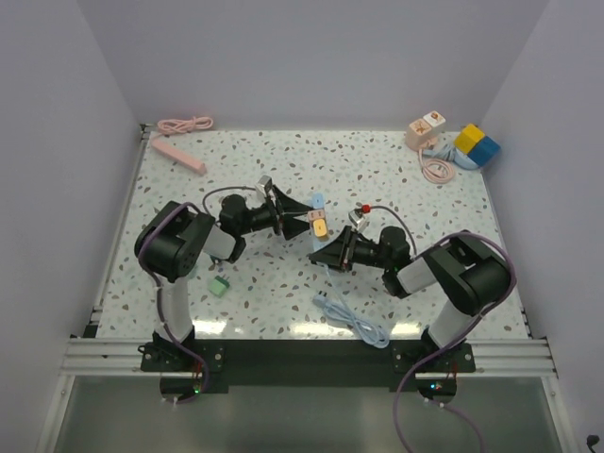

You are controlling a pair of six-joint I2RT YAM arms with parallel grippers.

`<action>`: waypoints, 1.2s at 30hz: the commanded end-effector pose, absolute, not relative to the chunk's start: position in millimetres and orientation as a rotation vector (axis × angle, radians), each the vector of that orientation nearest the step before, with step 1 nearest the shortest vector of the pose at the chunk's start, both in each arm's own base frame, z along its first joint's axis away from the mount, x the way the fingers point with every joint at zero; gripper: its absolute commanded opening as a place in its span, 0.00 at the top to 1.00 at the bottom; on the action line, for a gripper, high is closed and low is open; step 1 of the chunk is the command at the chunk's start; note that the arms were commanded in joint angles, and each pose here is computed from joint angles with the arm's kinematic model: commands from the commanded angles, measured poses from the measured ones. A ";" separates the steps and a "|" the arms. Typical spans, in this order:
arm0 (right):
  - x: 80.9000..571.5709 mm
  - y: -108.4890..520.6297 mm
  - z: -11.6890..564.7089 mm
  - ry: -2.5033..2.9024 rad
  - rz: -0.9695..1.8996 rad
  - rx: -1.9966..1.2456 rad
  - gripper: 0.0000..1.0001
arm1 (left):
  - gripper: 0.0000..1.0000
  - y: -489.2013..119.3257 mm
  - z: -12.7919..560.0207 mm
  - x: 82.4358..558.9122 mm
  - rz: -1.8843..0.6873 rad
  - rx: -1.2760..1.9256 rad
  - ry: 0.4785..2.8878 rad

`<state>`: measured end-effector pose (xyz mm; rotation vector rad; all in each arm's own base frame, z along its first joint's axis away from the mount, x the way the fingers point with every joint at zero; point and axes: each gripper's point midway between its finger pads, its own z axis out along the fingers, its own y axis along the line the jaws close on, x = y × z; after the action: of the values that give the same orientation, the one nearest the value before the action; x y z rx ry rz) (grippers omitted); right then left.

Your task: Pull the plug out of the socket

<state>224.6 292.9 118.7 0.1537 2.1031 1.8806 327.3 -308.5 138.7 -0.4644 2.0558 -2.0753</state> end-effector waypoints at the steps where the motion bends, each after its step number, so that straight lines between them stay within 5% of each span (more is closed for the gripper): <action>1: 232.4 294.9 182.8 1.817 1.898 -0.074 1.00 | 0.21 -302.9 237.0 284.5 -2.088 0.195 1.597; 9: 251.4 279.2 151.1 2.130 1.442 -0.144 1.00 | 0.02 -298.7 221.4 314.8 -1.757 0.121 1.779; 17: 254.4 260.3 143.8 2.209 1.275 -0.137 1.00 | 0.00 -275.9 203.2 341.1 -1.411 -0.048 1.937; 25: 249.1 264.7 159.2 2.154 1.334 -0.207 1.00 | 0.00 -265.3 195.6 341.3 -1.379 -0.135 1.925; 36: 275.3 199.6 129.7 2.360 0.728 -0.030 1.00 | 0.00 -328.0 197.9 325.7 -1.208 0.056 2.116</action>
<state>253.7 217.2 101.0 -0.0497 2.4559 0.8923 335.3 -311.9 205.1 -0.0153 2.0409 -1.2837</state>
